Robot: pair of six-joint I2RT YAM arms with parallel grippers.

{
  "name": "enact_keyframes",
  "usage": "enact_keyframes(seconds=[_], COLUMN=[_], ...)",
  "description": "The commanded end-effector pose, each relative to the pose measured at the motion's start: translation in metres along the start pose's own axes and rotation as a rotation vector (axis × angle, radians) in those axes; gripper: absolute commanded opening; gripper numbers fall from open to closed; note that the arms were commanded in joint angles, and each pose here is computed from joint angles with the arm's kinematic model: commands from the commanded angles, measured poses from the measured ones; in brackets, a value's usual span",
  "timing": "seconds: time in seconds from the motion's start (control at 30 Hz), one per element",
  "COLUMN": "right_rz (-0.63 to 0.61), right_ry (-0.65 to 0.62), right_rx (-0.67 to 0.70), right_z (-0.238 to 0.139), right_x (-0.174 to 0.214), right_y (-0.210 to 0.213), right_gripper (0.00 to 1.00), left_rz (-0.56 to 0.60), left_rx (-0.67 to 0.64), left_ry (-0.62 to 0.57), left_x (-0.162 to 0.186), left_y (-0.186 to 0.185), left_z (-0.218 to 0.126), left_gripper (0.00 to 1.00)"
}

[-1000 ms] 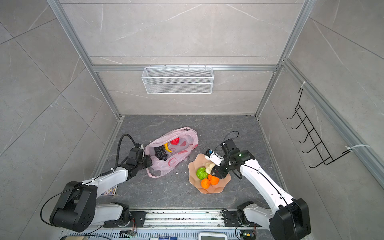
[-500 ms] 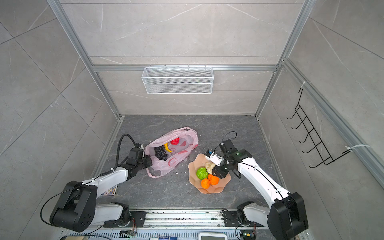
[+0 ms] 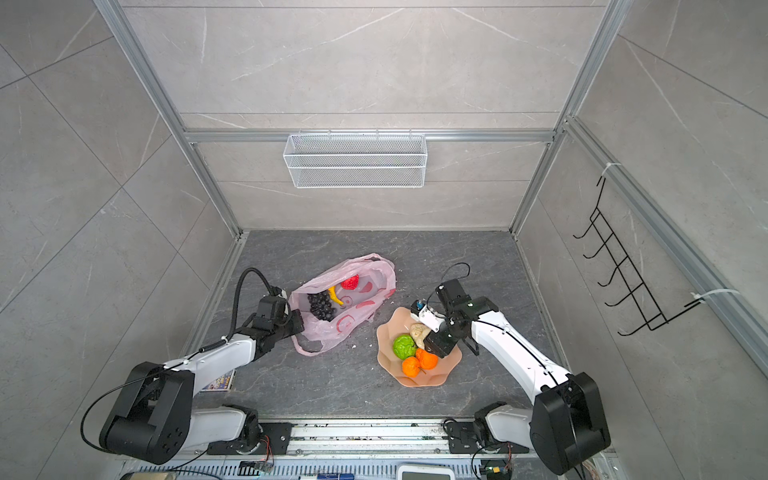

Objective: Take the fake fruits out of the plastic bag
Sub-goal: 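Lower the beige bun onto the plate and open the right gripper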

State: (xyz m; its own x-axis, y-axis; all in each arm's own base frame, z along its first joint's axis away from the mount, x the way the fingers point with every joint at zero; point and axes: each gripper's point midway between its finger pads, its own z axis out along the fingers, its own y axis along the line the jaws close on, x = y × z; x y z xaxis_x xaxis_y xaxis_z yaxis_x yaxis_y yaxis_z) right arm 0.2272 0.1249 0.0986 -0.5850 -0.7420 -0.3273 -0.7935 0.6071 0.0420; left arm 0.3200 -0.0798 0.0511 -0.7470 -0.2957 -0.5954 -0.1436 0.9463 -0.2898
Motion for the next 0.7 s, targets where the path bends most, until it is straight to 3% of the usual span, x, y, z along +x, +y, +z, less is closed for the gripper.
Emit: enact_keyframes(seconds=[0.0, 0.4, 0.43, 0.67], right_rz=[0.019, 0.04, 0.039, 0.031], right_ry=[0.024, 0.034, 0.031, 0.003], right_rx=[0.016, -0.015, -0.014, 0.014], right_z=[0.004, 0.0063, 0.0058, -0.001], right_x=[0.0061, 0.0065, 0.0063, 0.0036], right_y=[-0.0028, 0.0011, 0.0014, -0.0007], right_gripper=[0.63, 0.7, 0.97, 1.0], left_rz=[0.01, 0.012, 0.011, 0.013], left_rx=[0.003, 0.003, 0.003, 0.003], left_ry=[-0.035, -0.034, -0.035, -0.038], left_x=[-0.0091, -0.0085, -0.0086, -0.0094], left_y=[-0.0007, -0.0006, -0.0006, -0.0007], left_z=[-0.0049, -0.005, -0.0051, -0.0054], left_gripper=[0.02, 0.02, 0.02, 0.02])
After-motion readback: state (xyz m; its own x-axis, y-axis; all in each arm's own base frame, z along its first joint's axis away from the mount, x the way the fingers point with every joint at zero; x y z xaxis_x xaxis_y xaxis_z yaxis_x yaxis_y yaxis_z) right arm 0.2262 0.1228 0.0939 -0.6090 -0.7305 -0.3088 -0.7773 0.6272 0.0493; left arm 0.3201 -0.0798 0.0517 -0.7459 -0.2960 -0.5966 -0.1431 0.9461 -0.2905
